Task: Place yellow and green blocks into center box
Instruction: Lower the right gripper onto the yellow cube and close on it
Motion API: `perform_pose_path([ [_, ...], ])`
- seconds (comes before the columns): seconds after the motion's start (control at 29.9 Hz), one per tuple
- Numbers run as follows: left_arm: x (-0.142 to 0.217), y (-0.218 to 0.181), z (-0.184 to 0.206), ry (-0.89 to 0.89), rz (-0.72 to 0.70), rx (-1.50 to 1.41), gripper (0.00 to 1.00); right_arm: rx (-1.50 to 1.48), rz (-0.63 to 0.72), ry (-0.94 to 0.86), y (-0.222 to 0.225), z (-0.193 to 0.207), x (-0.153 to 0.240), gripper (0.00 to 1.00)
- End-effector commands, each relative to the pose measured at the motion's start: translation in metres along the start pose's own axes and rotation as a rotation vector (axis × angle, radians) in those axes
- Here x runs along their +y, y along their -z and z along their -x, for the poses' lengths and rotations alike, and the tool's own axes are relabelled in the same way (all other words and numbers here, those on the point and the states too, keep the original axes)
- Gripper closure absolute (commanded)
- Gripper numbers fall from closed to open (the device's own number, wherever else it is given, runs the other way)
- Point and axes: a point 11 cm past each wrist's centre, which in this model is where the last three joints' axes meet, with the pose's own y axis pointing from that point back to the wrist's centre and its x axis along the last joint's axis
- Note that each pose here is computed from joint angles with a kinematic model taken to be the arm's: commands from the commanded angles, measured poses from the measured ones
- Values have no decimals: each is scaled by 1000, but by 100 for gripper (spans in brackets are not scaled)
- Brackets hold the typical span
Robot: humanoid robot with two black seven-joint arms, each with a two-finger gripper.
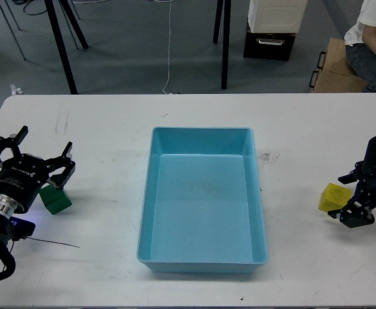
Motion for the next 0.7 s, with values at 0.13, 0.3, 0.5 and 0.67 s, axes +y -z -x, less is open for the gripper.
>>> perform_pose_path([
  [0.13, 0, 0, 0, 1, 0, 0, 0, 5, -24, -1, 7, 1, -12, 12],
  [0.3, 0, 0, 0, -1, 0, 1, 0, 17, -26, -16, 8, -1, -14, 20],
  [0.5, 1, 0, -1, -3, 0, 1, 0, 54, -25, -53, 8, -4, -13, 37],
  [0.67, 0, 0, 0, -1, -1, 0, 0, 68, -23, -46, 7, -3, -12, 63],
])
